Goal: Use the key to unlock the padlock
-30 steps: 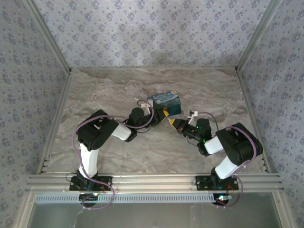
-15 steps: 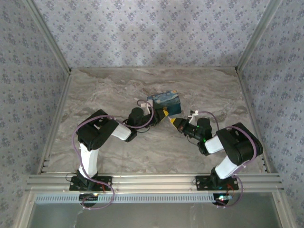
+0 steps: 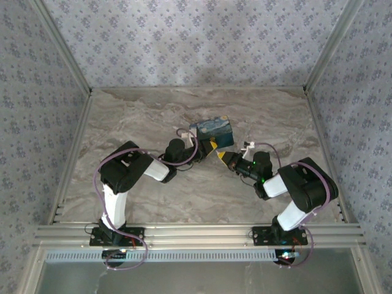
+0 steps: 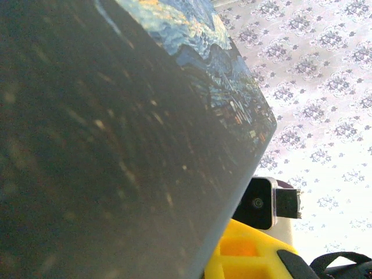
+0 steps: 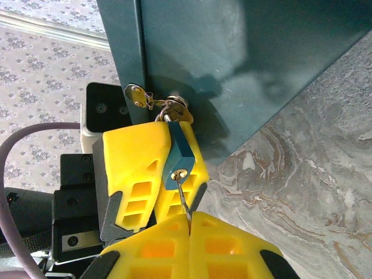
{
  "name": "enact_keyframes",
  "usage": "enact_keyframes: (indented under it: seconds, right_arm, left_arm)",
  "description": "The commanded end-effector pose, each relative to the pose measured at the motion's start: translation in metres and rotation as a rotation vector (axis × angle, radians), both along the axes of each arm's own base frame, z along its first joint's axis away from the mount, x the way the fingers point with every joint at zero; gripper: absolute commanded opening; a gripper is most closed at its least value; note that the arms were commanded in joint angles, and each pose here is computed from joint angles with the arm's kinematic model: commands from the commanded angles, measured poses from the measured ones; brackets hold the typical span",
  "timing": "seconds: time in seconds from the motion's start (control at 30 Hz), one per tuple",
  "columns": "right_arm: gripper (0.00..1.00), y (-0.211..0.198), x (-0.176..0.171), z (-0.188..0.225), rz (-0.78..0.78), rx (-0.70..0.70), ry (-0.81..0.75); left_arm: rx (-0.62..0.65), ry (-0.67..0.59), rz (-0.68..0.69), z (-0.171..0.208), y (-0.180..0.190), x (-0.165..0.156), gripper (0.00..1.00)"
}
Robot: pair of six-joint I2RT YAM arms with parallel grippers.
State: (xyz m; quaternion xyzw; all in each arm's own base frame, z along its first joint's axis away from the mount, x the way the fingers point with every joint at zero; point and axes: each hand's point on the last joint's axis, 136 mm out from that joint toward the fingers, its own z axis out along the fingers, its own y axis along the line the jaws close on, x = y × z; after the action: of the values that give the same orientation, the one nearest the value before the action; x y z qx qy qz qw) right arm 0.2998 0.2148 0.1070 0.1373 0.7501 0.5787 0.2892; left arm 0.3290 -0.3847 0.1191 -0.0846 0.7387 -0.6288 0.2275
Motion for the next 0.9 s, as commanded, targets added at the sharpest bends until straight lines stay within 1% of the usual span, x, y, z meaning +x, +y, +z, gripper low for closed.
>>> enact_keyframes:
  seconds: [0.0, 0.43, 0.53, 0.7, 0.87]
  right_arm:
    - [0.0, 0.004, 0.008, 0.014, -0.003, 0.021, -0.055]
    - [0.0, 0.014, 0.021, 0.022, -0.013, 0.095, -0.038]
    - [0.0, 0.009, 0.024, 0.021, -0.042, 0.112, -0.012]
    - [0.0, 0.003, 0.03, 0.027, -0.062, 0.118, -0.031]
    - [0.0, -0.008, 0.035, 0.017, -0.084, 0.106, -0.01]
  left_arm:
    - [-0.068, -0.062, -0.028, 0.023, -0.008, -0.002, 0.0]
    - [-0.112, -0.084, -0.057, 0.035, -0.015, -0.006, 0.0]
    - [-0.118, -0.086, -0.063, 0.036, -0.016, -0.007, 0.0]
    - [-0.123, -0.088, -0.069, 0.038, -0.016, -0.009, 0.0]
    - [-0.133, -0.091, -0.074, 0.041, -0.016, -0.01, 0.0]
